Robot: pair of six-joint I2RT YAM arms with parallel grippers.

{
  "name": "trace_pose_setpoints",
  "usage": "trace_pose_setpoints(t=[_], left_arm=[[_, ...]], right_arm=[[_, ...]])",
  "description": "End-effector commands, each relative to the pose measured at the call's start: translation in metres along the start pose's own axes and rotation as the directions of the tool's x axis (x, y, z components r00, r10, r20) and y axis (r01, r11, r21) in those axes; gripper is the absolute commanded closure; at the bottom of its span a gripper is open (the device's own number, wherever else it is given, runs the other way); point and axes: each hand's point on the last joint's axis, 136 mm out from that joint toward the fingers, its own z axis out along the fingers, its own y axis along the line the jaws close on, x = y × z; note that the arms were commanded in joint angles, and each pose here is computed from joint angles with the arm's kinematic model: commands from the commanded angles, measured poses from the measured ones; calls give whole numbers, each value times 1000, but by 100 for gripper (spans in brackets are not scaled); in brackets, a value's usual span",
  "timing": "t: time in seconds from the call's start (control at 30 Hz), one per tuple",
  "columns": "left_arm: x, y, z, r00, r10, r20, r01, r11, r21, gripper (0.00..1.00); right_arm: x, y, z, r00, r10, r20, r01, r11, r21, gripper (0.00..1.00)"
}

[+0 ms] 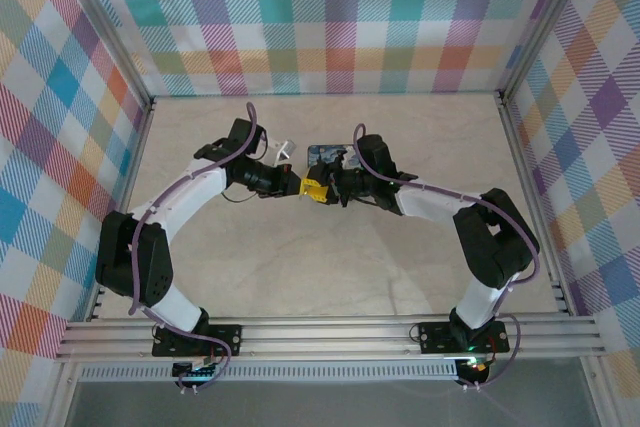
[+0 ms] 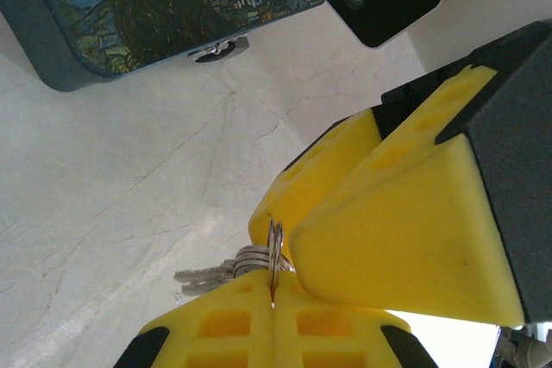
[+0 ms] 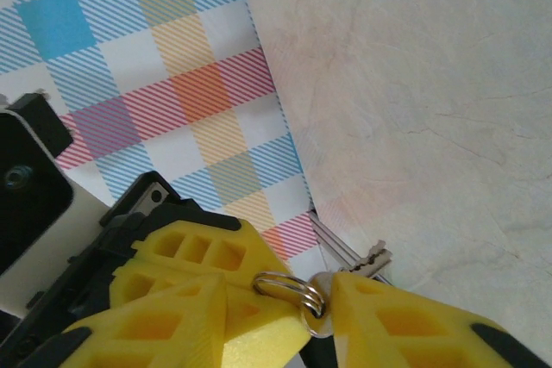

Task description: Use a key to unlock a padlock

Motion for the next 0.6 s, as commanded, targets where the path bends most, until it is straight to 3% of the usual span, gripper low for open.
trace_pose_setpoints(t=[0.0, 0.17, 0.57], left_arm=[[-5, -11, -5, 999, 2, 37, -3, 999, 42, 100], [-4, -19, -6, 999, -40, 27, 37, 995, 90, 100], [-2, -18, -8, 993, -115, -13, 116, 988, 98, 100]], right_arm=[[7, -3, 2, 999, -35, -40, 33, 999, -34, 65], [11, 0, -1, 980, -194, -47, 189, 977, -96, 62], [8, -17, -26, 901, -432, -34, 430, 901, -59, 64]])
